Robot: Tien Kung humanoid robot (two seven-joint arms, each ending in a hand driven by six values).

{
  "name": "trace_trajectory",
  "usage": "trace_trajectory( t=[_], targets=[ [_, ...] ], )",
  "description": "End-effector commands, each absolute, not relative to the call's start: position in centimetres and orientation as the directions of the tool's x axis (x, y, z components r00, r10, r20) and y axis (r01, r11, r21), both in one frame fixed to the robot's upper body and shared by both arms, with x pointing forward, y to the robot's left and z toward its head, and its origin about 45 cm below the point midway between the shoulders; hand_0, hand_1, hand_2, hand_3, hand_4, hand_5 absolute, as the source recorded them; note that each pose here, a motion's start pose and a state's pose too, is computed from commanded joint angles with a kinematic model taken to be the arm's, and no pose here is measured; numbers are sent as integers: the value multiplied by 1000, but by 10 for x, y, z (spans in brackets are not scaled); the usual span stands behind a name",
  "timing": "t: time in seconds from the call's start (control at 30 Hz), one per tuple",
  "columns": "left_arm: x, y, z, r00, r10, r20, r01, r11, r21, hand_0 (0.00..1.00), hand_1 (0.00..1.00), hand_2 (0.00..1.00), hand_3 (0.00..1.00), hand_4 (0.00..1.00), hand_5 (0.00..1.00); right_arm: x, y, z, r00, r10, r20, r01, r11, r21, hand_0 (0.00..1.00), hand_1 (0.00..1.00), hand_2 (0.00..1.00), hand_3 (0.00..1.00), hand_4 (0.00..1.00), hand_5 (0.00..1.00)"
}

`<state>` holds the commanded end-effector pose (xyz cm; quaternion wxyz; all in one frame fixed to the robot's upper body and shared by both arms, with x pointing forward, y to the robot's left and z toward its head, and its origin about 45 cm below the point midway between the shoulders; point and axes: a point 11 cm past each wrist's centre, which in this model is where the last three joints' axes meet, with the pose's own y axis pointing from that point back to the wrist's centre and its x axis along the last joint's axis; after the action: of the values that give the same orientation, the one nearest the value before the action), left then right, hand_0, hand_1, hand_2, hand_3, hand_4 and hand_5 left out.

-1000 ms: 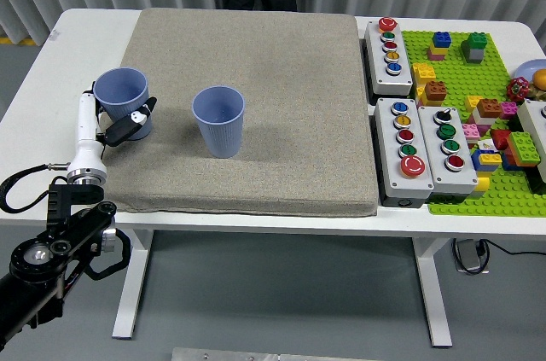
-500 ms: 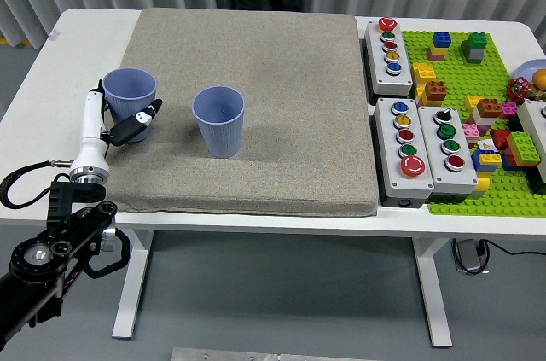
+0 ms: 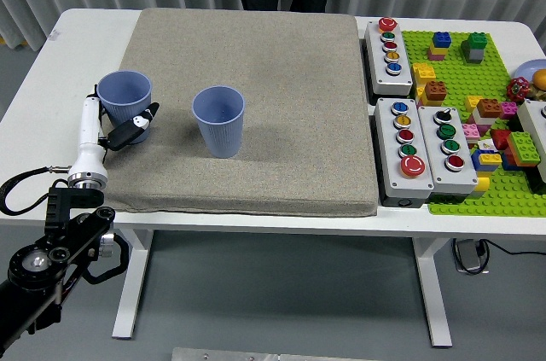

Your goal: Pick cup pour cup place

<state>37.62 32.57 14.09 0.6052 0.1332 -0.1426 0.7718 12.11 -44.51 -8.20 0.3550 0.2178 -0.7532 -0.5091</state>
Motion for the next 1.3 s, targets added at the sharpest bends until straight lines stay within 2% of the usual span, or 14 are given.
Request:
trace_trajectory(
  t=[0.03,0.2,0.23,0.8,0.83,1.0,1.03,1.3],
  targets=[
    [376,325,141,-229,896,380,-973,-223,-60,714,771,903,861,904,331,121,-445,-82,-653,-690,313,33,387,922,681,629,584,569,2,149],
    [372,325,143,-217,895,390,-976,-210,-63,714,771,903,861,904,331,120,-446,-82,-650,-691,315,35,388,921,681,629,584,569,2,149],
    [371,326,143,-220,895,389,-975,-212,-64,736,793,936,879,927,345,120,-446,-82,-650,-691,316,35,388,921,682,628,584,569,2,151],
    [359,337,138,-221,891,396,-974,-220,-49,759,813,943,882,942,363,118,-446,-83,-649,-692,317,37,387,921,681,628,584,569,2,149],
    [359,337,139,-221,891,396,-974,-219,-50,791,854,993,933,947,368,118,-446,-83,-649,-692,316,37,387,921,681,628,584,569,2,150],
    [356,337,142,-197,890,411,-980,-194,-51,791,854,993,933,947,368,119,-446,-82,-650,-691,315,34,388,921,681,628,584,569,2,150],
    [355,338,143,-193,890,414,-980,-190,-49,851,912,998,998,968,396,119,-446,-82,-651,-691,315,34,389,921,681,628,583,570,2,155],
    [350,345,143,-190,886,423,-981,-191,-42,865,930,998,998,989,416,119,-446,-82,-652,-689,316,34,390,920,681,628,584,569,2,156]
  ],
)
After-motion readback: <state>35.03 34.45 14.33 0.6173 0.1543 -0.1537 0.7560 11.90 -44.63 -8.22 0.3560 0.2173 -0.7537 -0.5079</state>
